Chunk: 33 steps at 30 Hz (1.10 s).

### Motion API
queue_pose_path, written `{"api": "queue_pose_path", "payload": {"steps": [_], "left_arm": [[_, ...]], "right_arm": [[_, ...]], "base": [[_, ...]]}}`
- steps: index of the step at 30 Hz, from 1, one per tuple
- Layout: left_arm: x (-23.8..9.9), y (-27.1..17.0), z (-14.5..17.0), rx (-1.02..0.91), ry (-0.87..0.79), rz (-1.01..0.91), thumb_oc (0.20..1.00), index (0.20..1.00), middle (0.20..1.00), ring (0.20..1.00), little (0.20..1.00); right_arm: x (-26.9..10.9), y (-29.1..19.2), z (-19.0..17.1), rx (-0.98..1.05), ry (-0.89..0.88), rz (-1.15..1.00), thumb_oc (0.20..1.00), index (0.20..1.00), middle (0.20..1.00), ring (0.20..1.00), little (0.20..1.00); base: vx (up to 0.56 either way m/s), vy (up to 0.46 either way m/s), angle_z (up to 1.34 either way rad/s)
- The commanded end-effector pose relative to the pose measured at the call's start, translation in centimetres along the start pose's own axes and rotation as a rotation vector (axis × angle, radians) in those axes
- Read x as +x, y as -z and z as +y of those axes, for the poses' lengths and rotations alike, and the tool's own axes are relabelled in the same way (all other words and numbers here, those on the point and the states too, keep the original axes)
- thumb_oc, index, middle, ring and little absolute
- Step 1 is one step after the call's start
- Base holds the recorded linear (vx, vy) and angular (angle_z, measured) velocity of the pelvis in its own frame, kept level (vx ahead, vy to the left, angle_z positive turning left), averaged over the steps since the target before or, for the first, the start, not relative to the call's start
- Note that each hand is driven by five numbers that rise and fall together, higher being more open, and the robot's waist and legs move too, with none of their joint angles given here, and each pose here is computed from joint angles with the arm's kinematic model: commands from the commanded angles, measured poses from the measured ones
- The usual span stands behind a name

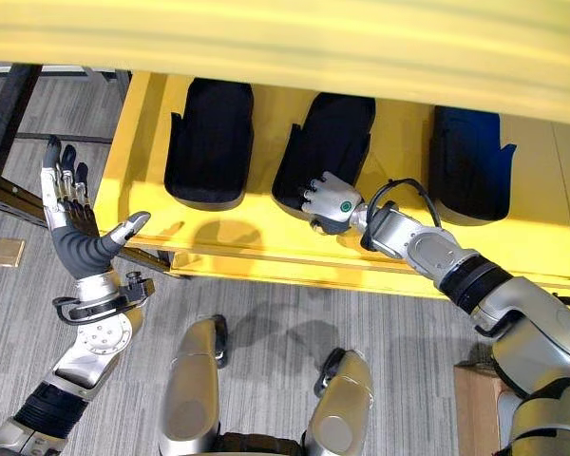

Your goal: Move parts from the plastic box to the shelf.

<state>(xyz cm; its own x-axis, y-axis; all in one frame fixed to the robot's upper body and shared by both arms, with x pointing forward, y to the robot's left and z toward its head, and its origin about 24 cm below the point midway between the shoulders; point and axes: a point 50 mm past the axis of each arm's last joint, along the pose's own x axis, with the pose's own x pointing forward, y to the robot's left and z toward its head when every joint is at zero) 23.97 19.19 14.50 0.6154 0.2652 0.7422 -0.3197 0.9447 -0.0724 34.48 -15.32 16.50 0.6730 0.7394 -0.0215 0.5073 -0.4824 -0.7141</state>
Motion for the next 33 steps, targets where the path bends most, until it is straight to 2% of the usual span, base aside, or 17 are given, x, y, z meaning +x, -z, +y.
{"api": "queue_pose_path", "payload": {"steps": [1,12,22,33], "left_arm": [[0.2,-1.3,0.4,-0.028,0.011,-0.096,1.000,1.000,1.000,1.000,1.000],[-0.3,-1.0,0.5,-0.021,0.010,-0.086,1.000,1.000,1.000,1.000,1.000],[-0.5,-1.1,0.5,-0.022,0.018,-0.080,1.000,1.000,1.000,1.000,1.000],[-0.9,-1.1,0.6,-0.018,0.013,-0.077,1.000,1.000,1.000,1.000,1.000]], "right_arm": [[-0.7,-2.4,1.4,-0.001,-0.041,-0.121,0.200,0.200,0.200,0.200,0.200],[-1.7,-1.0,2.2,-0.054,-0.050,-0.090,0.200,0.200,0.200,0.200,0.200],[-3.5,0.8,4.2,-0.078,-0.187,0.018,0.200,0.200,0.200,0.200,0.200],[-4.8,1.4,4.5,-0.079,-0.192,0.004,0.200,0.200,0.200,0.200,0.200]], "base": [[0.00,0.000,0.00],[0.00,0.000,0.00],[0.01,0.000,0.00],[0.00,-0.002,0.00]]}}
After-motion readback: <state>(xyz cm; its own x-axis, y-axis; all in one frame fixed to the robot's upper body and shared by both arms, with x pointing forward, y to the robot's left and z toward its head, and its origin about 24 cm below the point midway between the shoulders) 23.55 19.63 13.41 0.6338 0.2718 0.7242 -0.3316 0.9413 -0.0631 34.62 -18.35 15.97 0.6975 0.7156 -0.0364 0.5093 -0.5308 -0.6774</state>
